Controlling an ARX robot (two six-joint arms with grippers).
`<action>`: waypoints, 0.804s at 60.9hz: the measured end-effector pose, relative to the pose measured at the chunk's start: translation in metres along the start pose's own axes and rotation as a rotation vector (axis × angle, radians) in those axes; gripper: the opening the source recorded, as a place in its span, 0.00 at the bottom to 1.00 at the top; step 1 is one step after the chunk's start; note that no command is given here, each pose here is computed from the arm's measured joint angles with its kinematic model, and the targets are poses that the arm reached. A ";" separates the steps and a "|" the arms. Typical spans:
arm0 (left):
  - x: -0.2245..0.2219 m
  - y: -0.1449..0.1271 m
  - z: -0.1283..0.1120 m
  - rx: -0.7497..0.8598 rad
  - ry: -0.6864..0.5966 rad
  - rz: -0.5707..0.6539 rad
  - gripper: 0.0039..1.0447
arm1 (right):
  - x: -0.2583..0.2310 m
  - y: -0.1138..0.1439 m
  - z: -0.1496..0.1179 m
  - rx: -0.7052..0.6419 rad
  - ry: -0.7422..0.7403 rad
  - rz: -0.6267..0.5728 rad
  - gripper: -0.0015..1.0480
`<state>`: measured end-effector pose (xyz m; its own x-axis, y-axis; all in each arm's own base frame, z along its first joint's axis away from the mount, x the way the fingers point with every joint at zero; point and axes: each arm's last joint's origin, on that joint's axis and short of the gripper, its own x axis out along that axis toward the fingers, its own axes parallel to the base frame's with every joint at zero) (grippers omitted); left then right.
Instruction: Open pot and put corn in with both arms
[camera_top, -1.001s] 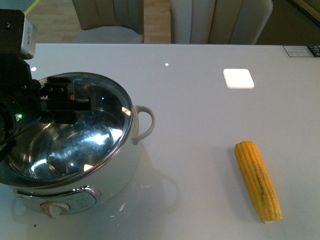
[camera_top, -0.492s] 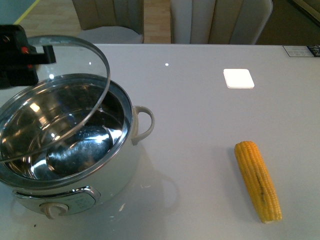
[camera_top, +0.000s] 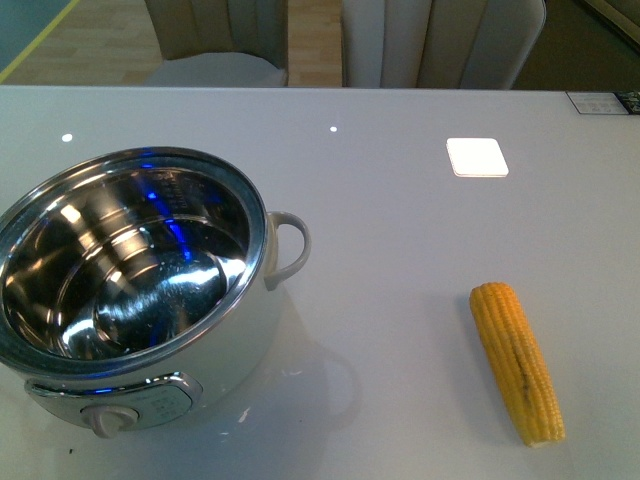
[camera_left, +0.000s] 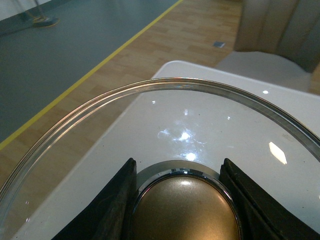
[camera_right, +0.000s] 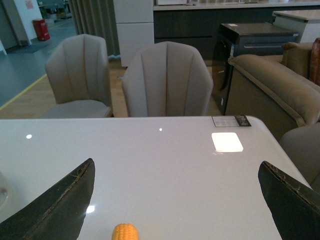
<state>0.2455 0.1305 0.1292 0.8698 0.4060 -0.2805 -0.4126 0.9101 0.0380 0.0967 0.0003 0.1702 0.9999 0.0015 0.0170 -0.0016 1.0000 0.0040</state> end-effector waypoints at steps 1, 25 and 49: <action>0.001 0.003 -0.002 0.000 0.003 0.007 0.42 | 0.000 0.000 0.000 0.000 0.000 0.000 0.92; 0.028 0.033 -0.100 0.025 0.172 0.097 0.42 | 0.000 0.000 0.000 0.000 0.000 0.000 0.92; 0.075 0.021 -0.132 0.029 0.188 0.080 0.42 | 0.000 0.000 0.000 0.000 0.000 0.000 0.92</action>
<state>0.2660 0.1694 -0.0177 0.7677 0.4571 -0.4491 -0.4679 0.8787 0.0946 0.0967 0.0003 0.1702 0.9999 0.0015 0.0170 -0.0016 1.0000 0.0040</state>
